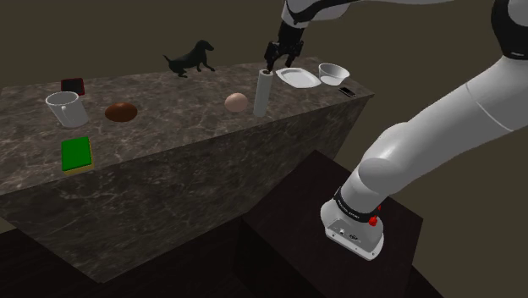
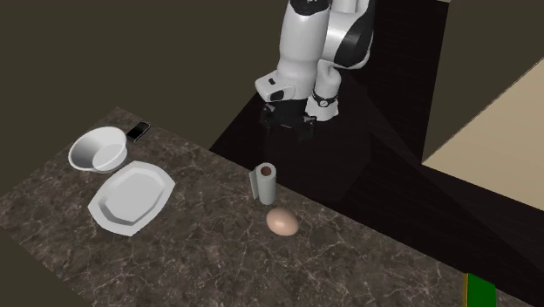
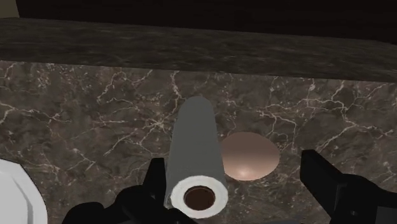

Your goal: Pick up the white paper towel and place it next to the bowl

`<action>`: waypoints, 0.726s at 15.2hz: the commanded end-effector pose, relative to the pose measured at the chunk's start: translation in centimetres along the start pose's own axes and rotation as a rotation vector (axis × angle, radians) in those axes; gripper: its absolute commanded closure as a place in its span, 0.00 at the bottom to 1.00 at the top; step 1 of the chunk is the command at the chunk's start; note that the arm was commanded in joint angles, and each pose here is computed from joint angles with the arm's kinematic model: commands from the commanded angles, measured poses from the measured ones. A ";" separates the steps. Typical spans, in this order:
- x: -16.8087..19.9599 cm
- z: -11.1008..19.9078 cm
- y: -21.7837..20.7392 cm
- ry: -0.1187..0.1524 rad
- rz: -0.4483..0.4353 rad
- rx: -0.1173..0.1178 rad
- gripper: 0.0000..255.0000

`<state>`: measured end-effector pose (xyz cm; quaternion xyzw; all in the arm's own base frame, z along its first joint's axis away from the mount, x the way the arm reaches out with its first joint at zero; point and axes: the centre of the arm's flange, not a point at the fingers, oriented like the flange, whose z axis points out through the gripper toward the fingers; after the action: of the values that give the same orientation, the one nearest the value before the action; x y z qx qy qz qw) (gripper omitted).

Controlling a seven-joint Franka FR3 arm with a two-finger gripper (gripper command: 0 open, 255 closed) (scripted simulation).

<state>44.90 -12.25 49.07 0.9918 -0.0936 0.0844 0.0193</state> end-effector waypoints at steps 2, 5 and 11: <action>2.6 3.0 1.5 0.018 0.020 0.008 0.00; 4.5 4.7 2.5 0.031 0.033 0.015 0.00; 4.6 7.9 2.4 0.031 0.033 0.015 0.00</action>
<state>50.05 -15.92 42.70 0.9889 -0.1091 0.1004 0.0119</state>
